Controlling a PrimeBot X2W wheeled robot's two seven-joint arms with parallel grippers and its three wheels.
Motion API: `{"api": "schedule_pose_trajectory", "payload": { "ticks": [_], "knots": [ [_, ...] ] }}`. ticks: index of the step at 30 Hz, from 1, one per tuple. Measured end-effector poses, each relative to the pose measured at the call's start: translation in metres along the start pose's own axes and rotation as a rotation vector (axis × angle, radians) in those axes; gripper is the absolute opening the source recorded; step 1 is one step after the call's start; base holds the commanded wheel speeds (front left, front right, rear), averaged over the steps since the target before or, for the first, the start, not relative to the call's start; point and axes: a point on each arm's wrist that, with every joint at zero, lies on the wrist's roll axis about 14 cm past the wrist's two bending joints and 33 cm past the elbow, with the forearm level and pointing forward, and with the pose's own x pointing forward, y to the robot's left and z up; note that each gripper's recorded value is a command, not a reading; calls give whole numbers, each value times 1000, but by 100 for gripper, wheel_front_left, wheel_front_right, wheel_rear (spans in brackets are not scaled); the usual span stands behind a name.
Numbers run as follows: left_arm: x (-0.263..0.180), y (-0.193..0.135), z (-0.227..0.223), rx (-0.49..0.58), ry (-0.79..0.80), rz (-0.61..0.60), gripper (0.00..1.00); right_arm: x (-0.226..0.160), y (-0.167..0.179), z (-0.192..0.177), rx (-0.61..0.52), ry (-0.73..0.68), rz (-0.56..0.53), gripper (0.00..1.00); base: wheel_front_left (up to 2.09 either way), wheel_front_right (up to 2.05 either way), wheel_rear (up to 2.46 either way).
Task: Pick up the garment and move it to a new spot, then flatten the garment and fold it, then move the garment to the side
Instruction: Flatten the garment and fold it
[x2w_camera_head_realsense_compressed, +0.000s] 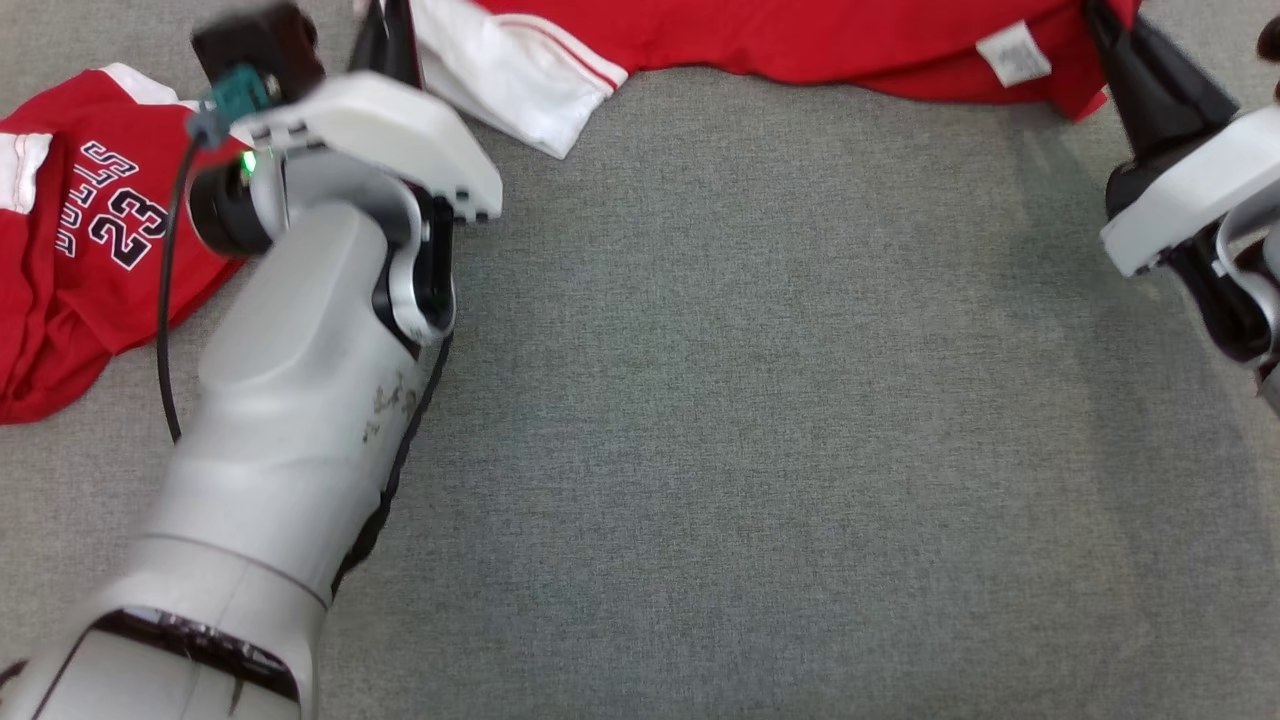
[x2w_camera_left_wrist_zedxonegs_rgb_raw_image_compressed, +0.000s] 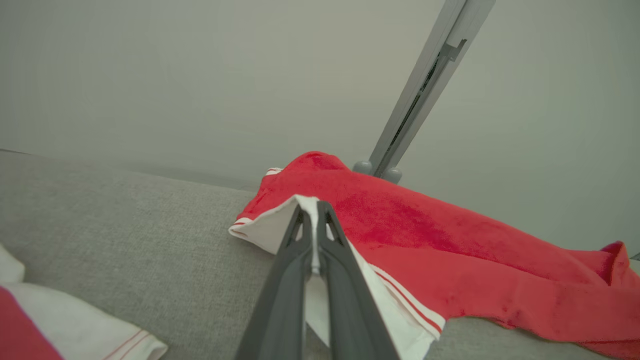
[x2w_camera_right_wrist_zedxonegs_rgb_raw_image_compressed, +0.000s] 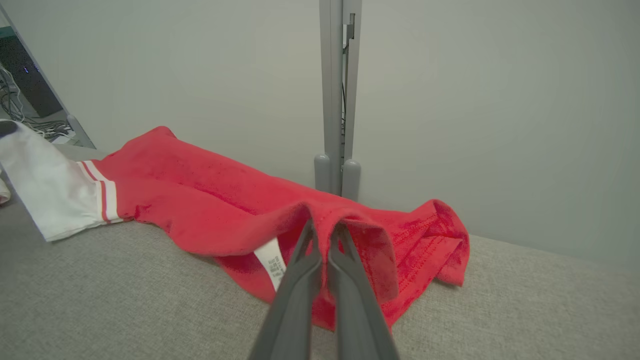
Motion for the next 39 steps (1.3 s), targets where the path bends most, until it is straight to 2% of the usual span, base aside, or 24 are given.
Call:
{"api": "schedule_pose_trajectory", "payload": {
  "ticks": [4,8,13,26,39],
  "knots": [
    [-11,10,-22,-59,35,39,0,-7,1,-19,64,23,-21,0,0,0,0],
    [-34,13,-37,-64,41,48,0,-24,12,-32,158,17,-37,0,0,0,0],
    [-72,20,-42,-54,8,59,0,-58,31,-44,222,8,-42,0,0,0,0],
    [-197,40,-48,0,-58,105,0,-146,71,-62,234,-19,-75,0,0,0,0],
    [-289,52,-37,19,9,167,0,-217,103,-103,221,73,-100,0,0,0,0]
  ]
}}
